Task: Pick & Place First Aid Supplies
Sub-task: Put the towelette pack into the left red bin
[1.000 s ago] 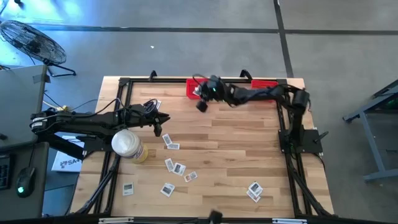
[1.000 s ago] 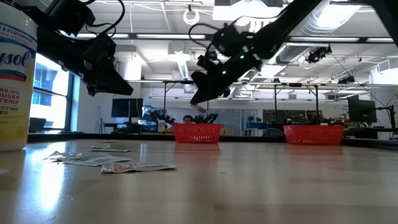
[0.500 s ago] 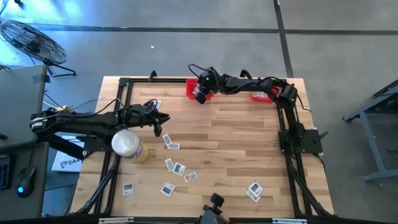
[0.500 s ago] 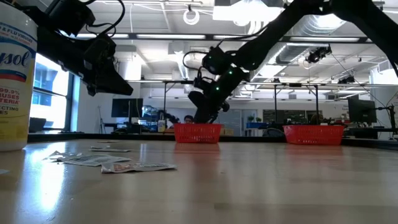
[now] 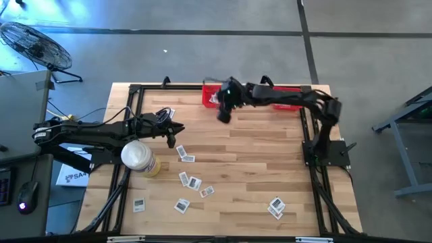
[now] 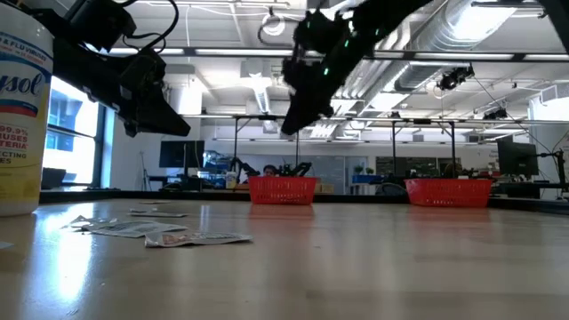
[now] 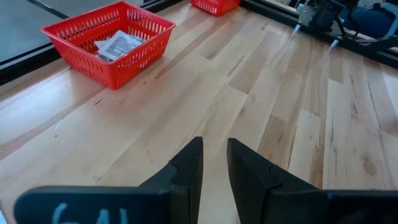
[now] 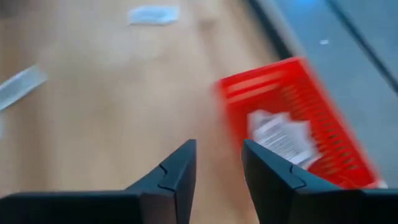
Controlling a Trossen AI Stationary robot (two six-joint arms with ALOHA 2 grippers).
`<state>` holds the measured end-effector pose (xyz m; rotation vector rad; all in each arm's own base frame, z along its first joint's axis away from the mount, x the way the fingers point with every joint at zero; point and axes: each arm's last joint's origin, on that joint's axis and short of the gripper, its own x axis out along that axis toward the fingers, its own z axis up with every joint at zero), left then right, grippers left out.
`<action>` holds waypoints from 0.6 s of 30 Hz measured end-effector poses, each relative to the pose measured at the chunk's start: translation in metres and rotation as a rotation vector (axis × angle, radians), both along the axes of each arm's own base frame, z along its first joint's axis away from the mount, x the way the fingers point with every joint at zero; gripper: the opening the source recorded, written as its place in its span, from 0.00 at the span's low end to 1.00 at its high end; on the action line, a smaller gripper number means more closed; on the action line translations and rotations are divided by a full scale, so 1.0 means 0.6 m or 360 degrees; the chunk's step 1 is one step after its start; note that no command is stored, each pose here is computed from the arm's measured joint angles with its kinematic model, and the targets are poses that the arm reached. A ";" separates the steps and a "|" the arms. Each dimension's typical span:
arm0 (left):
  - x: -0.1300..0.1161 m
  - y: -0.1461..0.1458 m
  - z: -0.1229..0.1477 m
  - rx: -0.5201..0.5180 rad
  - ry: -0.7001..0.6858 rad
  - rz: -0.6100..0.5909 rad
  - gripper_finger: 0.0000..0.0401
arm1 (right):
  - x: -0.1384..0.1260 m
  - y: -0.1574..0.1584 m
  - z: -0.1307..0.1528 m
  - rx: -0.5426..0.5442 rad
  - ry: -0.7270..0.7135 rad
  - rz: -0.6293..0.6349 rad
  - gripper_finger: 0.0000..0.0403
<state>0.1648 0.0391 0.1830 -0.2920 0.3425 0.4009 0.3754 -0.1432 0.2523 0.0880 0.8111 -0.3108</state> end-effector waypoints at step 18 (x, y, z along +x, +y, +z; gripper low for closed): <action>0.000 0.000 0.000 0.0000 0.0002 0.0000 0.18 | -0.170 0.416 -0.080 0.1155 0.0889 -0.0409 0.38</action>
